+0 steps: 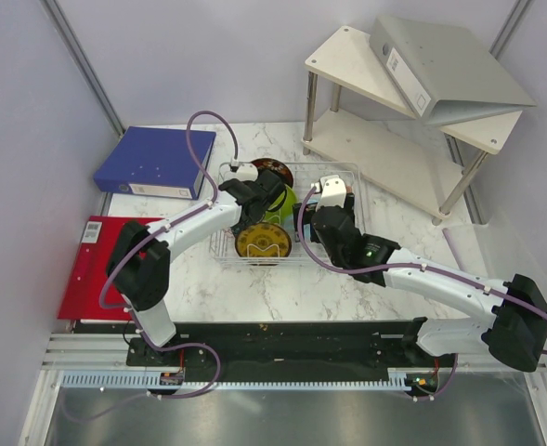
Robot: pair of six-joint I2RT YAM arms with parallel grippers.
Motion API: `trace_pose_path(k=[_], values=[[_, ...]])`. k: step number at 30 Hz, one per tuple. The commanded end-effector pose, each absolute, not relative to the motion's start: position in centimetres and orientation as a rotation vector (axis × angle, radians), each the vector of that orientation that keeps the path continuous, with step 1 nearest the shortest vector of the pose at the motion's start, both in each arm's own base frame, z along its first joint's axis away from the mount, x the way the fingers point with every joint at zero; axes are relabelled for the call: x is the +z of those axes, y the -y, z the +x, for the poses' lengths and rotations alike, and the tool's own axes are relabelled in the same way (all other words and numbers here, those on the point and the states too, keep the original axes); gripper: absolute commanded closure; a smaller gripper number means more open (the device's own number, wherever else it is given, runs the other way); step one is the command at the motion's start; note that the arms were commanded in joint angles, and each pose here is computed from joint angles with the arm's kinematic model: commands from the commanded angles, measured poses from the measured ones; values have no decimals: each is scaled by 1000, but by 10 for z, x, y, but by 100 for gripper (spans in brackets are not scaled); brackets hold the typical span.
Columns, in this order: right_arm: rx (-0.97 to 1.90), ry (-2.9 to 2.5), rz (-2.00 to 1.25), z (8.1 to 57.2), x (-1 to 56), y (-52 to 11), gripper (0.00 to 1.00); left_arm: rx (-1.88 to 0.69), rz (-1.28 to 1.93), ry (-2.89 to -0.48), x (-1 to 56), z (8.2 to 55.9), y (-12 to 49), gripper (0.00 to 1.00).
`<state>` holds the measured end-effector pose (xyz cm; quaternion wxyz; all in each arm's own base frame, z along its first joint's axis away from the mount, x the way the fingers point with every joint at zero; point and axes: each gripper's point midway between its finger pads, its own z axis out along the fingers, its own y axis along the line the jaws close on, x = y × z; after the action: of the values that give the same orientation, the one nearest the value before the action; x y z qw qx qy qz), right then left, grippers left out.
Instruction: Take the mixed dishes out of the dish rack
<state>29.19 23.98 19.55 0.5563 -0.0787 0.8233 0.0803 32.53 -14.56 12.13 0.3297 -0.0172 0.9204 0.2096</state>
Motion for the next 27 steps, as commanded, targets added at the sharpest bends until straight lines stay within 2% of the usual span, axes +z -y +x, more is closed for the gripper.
trace_pose_path(k=[1, 11, 27], values=[[222, -1923, -155, 296, 208, -246, 2, 530, -71, -2437, 114, 320, 148, 98], [215, -1927, -149, 296, 206, -245, 2, 562, -79, -2385, 131, 322, 146, 98], [193, -1927, -142, 298, 204, -243, 2, 792, -110, -2158, 171, 320, 147, 98]])
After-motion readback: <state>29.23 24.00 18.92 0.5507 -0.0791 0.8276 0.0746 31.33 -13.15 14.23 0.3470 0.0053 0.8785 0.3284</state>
